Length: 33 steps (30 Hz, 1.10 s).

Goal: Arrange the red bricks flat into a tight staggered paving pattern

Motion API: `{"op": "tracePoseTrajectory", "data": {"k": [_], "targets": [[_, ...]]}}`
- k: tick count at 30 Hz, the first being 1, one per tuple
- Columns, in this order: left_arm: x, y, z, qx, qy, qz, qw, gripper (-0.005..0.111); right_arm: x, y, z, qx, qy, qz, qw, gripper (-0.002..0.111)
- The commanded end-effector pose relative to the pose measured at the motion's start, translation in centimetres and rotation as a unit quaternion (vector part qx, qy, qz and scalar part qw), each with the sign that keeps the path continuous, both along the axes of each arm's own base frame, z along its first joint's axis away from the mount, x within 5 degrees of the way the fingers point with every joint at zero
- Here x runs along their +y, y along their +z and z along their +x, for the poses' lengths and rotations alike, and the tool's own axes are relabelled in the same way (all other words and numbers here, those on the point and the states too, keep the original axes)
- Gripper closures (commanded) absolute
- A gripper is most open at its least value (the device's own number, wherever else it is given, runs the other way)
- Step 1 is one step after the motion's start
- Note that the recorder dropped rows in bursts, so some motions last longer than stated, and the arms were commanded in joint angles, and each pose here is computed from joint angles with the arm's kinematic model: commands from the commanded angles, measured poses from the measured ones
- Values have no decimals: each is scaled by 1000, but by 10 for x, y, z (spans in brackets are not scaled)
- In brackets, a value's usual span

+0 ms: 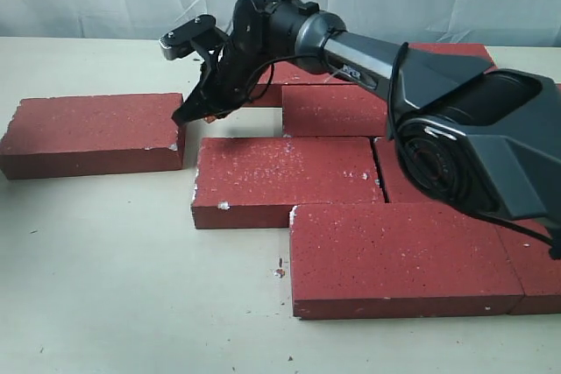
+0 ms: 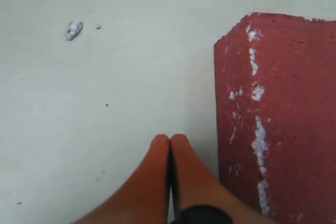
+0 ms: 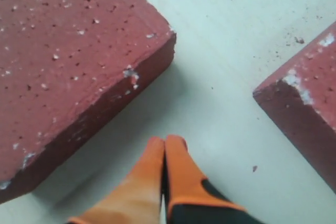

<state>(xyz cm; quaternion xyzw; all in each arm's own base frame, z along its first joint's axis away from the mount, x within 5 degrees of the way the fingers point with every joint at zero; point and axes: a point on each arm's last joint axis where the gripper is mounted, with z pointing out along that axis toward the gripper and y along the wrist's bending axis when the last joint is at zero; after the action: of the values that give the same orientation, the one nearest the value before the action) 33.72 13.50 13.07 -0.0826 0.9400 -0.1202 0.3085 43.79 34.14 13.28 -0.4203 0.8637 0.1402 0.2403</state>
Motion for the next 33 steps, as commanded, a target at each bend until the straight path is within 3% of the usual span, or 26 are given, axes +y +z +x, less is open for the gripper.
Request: {"op": "tracePoseTrajectory", "data": {"k": [1, 11, 23, 29, 33], "targets": [[-7, 6, 2, -26, -27, -44, 998, 107, 9, -4, -2, 2, -1, 17, 1000, 109], [-14, 9, 5, -42, -44, -64, 996, 107, 20, -7, -8, -3, 3, 34, 999, 109], [-28, -8, 17, -41, -76, -81, 993, 107, 20, -8, -7, -5, 3, 33, 999, 109], [-39, 2, 19, -83, -128, -128, 980, 107, 15, -3, -4, -22, 8, 14, 1000, 109], [-40, 6, 21, -108, -129, -137, 976, 107, 3, 13, 2, -41, 7, -5, 999, 109]]}}
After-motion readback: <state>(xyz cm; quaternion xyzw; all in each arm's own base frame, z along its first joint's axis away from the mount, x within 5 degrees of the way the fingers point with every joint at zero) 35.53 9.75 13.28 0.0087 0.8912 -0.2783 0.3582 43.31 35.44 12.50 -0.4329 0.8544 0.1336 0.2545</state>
